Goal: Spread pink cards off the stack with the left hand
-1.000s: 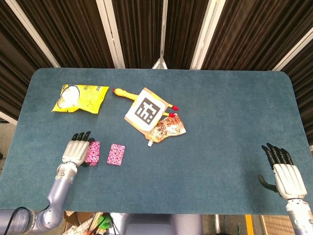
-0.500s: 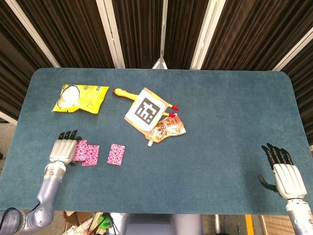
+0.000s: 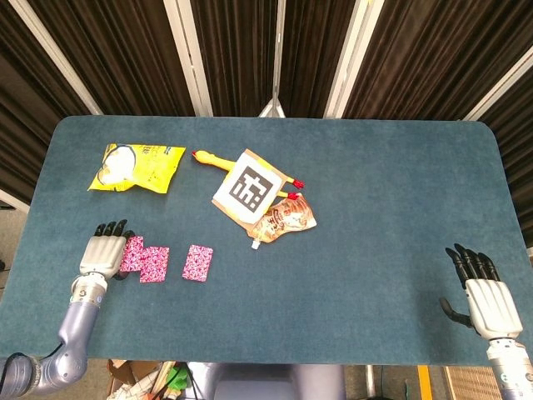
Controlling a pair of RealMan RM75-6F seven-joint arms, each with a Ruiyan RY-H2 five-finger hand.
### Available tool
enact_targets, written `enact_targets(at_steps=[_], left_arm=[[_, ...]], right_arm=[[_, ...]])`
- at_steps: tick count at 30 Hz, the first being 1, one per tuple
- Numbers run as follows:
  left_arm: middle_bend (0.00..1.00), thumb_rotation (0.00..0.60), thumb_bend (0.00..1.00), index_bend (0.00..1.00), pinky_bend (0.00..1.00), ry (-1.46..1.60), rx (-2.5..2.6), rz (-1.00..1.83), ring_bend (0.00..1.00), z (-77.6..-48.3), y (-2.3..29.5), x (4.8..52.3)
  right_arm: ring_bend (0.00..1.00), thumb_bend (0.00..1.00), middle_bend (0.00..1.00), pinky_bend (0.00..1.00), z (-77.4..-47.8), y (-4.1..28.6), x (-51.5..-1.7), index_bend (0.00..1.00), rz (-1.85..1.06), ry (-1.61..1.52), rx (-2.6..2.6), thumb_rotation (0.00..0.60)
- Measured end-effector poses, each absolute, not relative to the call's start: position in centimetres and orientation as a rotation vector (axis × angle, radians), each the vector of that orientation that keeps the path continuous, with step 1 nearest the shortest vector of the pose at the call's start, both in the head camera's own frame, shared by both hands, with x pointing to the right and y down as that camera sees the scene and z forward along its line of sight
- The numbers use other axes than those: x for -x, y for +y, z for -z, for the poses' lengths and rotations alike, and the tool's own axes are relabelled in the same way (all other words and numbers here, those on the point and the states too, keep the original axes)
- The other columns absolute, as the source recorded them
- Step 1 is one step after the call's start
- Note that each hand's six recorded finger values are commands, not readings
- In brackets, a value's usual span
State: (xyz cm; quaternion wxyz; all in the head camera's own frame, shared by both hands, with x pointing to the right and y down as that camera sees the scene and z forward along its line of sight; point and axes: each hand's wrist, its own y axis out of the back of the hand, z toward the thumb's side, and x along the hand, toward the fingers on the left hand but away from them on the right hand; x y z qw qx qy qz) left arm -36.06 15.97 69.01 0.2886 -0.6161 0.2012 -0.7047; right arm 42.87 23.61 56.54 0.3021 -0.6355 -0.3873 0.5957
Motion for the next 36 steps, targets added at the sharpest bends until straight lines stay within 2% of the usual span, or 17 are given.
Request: enact_targets(at_steps=[4,9,12,20,26,36], left_arm=[[0.00,0.600,0.43,0.33,0.00,0.504,1.613,1.926,0.00,-69.3,16.2,36.9],[0.00,0.600,0.23,0.10,0.00,0.472,1.593,1.966,0.00,-69.7,16.4,38.1],[0.00,0.600,0.20,0.02,0.00,0.471,1.601,1.962,0.00,-69.7,16.4,38.0],[0.00,0.600,0.17,0.00,0.00,0.456,1.620,1.953,0.00,-69.5,16.9,37.8],[0.00,0.600,0.17,0.00,0.00,0.529,1.646,1.930,0.00,-68.1,16.9,37.9],[0.00,0.600,0.17,0.00,0.00,0.782,1.627,1.663,0.00,-61.9,17.7,39.4]], right_arm=[[0.00,0.36,0.00,0.02,-56.5,23.6,-42.9,0.00,-1.579,-1.026,1.688,0.600],[0.00,0.36,0.00,0.02,-56.6,23.6,-42.8,0.00,-1.578,-1.023,1.688,0.600],[0.00,0.36,0.00,0.02,-56.6,23.6,-42.8,0.00,-1.578,-1.024,1.687,0.600],[0.00,0.36,0.00,0.02,-56.5,23.6,-42.8,0.00,-1.578,-1.025,1.685,0.600],[0.00,0.36,0.00,0.02,-56.5,23.6,-42.9,0.00,-1.576,-1.025,1.687,0.600],[0.00,0.36,0.00,0.02,-56.5,23.6,-42.7,0.00,-1.566,-1.017,1.674,0.600]])
